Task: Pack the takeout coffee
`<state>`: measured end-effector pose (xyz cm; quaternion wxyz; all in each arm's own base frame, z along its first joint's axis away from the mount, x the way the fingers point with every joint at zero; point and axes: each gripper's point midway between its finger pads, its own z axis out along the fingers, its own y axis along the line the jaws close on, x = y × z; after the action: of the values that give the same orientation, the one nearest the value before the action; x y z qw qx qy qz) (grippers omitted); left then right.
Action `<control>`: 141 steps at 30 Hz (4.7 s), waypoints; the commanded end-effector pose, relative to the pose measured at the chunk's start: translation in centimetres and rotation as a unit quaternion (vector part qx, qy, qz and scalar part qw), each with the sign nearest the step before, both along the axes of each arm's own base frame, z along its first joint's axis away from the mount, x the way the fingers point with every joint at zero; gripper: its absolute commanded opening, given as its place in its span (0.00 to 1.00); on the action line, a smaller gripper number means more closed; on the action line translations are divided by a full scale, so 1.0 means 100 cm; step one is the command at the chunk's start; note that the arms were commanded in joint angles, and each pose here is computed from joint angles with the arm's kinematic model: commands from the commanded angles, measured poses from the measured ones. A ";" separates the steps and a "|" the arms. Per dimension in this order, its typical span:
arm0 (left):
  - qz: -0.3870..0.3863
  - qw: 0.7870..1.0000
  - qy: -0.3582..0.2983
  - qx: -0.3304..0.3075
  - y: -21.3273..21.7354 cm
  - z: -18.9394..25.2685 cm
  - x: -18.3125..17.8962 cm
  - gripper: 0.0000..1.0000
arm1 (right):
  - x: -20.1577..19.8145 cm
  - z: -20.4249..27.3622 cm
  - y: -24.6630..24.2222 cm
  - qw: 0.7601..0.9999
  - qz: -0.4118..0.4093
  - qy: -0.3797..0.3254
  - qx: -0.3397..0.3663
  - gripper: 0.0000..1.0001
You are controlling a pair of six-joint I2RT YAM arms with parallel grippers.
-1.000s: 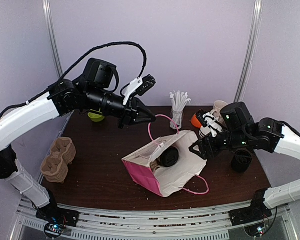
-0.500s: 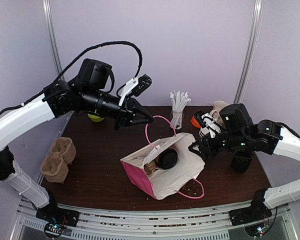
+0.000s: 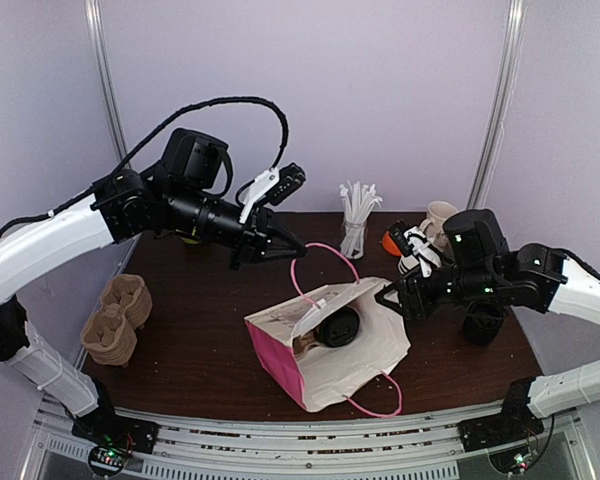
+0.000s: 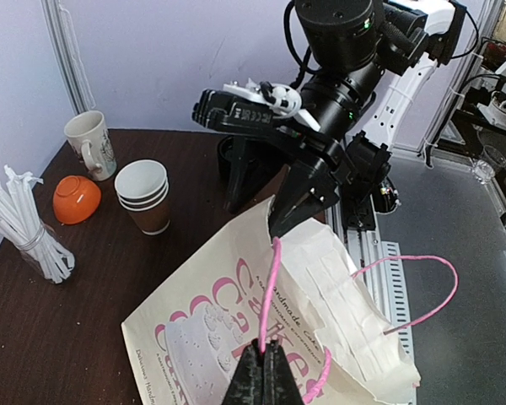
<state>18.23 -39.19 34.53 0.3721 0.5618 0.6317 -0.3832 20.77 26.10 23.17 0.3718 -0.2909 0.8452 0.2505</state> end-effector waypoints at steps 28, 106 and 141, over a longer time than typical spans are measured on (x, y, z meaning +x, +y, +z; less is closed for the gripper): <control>-0.031 0.997 -0.028 -0.068 0.003 0.032 -0.013 0.00 | -0.016 0.035 -0.007 0.995 0.018 -0.074 0.064 0.80; 0.210 0.950 0.164 -0.165 0.054 0.014 0.013 0.00 | 0.017 0.155 0.070 0.995 0.031 -0.070 0.065 0.78; 0.228 0.945 0.156 -0.175 0.081 0.019 0.001 0.77 | 0.002 0.124 0.090 0.996 0.050 -0.072 -0.022 0.80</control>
<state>18.02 -31.54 35.55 0.4210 0.2670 0.7227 -0.4787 20.94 35.16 35.41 0.4083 -0.3498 0.8065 0.2459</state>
